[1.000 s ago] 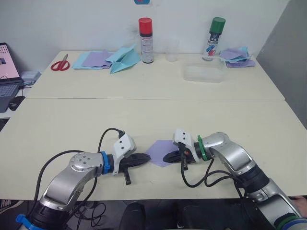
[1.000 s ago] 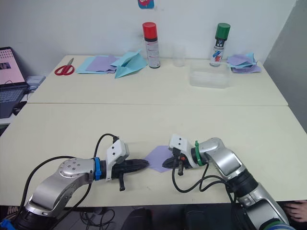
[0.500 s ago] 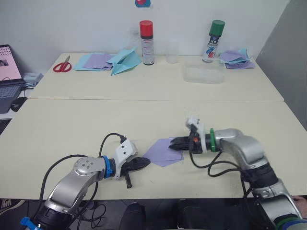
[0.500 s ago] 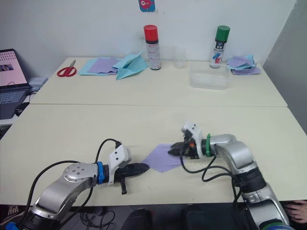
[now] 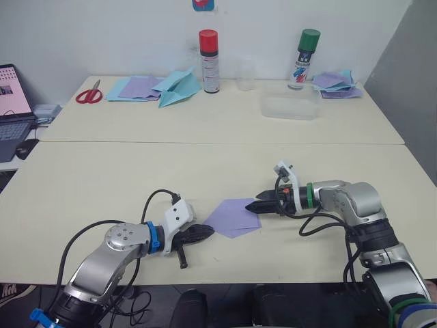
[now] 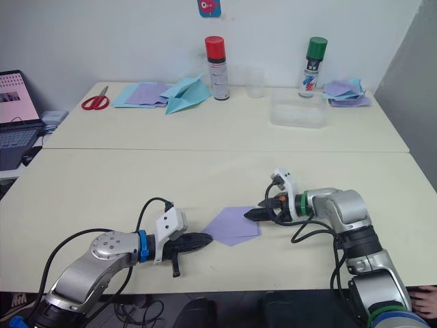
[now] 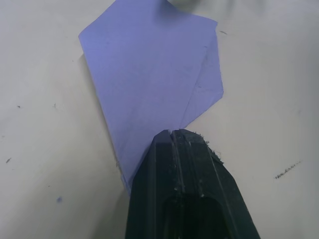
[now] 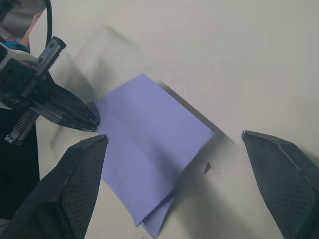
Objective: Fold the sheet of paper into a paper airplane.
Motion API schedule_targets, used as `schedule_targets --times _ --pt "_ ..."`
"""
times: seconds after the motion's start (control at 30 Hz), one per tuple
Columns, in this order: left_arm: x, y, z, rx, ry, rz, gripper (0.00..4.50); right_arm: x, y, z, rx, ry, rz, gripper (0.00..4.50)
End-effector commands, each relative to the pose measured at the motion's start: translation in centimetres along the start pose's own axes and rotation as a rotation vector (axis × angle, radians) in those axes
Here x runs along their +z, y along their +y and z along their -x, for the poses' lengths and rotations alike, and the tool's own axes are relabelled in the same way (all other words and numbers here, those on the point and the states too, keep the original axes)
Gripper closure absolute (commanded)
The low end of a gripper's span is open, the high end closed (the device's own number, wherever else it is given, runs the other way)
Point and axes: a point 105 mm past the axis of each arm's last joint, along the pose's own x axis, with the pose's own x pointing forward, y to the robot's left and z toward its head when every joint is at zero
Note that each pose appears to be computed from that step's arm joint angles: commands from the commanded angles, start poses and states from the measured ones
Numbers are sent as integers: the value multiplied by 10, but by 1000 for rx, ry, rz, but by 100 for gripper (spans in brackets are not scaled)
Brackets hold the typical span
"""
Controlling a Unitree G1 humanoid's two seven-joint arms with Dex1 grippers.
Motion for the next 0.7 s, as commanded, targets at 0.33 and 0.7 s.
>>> schedule_targets --times 0.33,0.7 --pt "-18 -9 -3 -32 67 29 450 0 12 -24 116 -22 -17 90" --pt "-22 -12 0 -59 91 11 450 5 22 -22 139 -56 195 448"
